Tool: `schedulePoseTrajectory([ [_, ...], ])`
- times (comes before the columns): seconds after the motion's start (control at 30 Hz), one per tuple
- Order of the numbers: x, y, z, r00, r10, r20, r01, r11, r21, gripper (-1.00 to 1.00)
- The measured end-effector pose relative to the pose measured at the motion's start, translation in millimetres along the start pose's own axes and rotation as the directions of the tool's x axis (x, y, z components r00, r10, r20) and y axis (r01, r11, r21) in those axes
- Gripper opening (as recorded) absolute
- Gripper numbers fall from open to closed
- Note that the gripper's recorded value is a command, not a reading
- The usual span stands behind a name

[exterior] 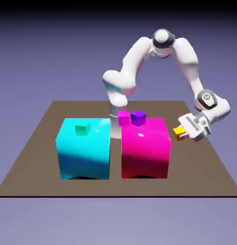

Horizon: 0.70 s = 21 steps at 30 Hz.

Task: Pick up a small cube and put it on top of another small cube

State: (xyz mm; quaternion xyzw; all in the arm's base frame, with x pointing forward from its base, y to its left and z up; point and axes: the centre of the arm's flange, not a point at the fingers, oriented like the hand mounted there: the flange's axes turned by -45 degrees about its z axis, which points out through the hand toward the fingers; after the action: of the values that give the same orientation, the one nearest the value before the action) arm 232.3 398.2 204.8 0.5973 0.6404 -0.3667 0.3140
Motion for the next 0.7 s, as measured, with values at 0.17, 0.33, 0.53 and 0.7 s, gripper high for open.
schedulePoseTrajectory([
  [0.17,-60.3,23.6,-3.6,0.996,0.074,-0.049,-0.061,0.968,0.242,-1.00],
  [0.33,-128.7,46.5,-0.4,0.987,0.141,-0.072,-0.093,0.885,0.456,-1.00],
  [0.53,-188.7,94.8,48.9,0.964,0.262,0.055,-0.240,0.757,0.608,-1.00],
  [0.7,-241.9,122.4,95.1,0.928,0.328,0.176,-0.352,0.618,0.703,-1.00],
])
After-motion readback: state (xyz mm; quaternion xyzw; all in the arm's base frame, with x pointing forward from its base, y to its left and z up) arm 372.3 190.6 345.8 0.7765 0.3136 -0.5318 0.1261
